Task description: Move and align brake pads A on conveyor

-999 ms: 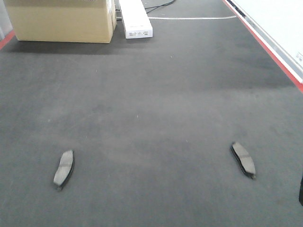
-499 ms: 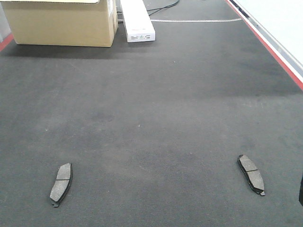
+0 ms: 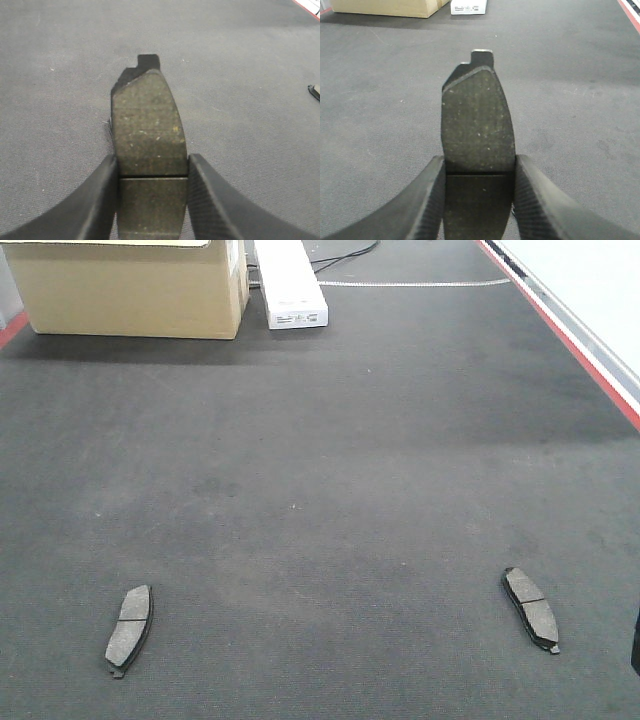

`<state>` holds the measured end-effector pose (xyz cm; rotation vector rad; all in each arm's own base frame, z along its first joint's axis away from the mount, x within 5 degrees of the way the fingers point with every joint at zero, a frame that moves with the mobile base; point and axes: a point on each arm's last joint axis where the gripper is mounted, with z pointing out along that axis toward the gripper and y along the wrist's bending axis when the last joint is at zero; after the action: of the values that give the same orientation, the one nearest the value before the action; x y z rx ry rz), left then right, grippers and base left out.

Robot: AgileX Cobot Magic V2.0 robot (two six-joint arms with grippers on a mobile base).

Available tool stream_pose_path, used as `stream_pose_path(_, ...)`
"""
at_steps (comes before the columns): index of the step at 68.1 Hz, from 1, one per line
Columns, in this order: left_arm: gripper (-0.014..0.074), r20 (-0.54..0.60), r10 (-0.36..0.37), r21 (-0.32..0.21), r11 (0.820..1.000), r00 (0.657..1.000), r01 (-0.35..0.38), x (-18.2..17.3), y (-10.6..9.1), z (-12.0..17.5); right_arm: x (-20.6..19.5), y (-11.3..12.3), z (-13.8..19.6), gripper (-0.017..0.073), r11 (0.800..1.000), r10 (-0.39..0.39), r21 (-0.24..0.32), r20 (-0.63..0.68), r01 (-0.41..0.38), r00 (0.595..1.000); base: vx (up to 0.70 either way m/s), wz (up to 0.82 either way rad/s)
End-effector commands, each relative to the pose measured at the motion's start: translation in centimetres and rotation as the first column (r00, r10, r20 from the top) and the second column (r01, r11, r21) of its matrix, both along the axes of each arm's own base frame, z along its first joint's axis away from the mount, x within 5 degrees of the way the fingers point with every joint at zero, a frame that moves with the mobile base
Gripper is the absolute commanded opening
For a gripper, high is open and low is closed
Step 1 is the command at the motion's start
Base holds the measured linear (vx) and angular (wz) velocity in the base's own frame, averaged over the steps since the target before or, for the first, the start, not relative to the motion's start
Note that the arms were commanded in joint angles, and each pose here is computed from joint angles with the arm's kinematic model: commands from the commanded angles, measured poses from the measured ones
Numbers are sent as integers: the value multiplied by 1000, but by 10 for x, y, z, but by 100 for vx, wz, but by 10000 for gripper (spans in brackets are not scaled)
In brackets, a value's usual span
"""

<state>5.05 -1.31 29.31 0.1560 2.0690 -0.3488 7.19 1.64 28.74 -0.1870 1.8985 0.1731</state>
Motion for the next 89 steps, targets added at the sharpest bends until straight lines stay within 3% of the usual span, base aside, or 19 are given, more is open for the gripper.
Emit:
stream_pose_path(1, -6, 102, -16, -40, 999, 995, 20, 3, -2, 16, 2, 0, 19, -7, 1000, -5, 17, 117, 3, 993, 0, 0)
stream_pose_path(24, -3, 103, -24, -52, 998, 994, 30, 8, -7, 22, 2, 0, 19, -7, 1000, -5, 17, 117, 3, 993, 0, 0)
stream_pose_path(36, 4, -39, -39, -34, 999, 998, 38, 46, -34, 39, 2, 0, 19, -7, 1000, -5, 17, 117, 3, 993, 0, 0)
stream_pose_path(45, 7, -207, -40, -5, 999, 978, 40, 90, -65, 39, 2, 0, 19, -7, 1000, -5, 17, 117, 3, 993, 0, 0)
stream_pose_path(58, 18, -403, -13, 60, 997, 915, 41, 161, -111, 14, 2, 0, 19, -7, 1000, -5, 17, 117, 3, 993, 0, 0)
stream_pose_path(68, 23, -550, 17, 70, 997, 835, 26, 201, -141, -29, 2, 0, 19, -7, 1000, -5, 17, 117, 3, 993, 0, 0)
stream_pose_path(79, 33, -690, 59, 91, 996, 722, 6, 230, -164, -86, 2, 0, 19, -7, 1000, -5, 17, 117, 3, 993, 0, 0)
stream_pose_path(86, 53, -735, 75, 101, 995, 673, 0, 239, -173, -109, 2, 0, 19, -7, 1000, -5, 17, 117, 3, 993, 0, 0)
stream_pose_path(89, 67, -737, 73, 105, 994, 672, 7, 240, -176, -114, 2, 0, 19, -7, 1000, -5, 17, 117, 3, 993, 0, 0)
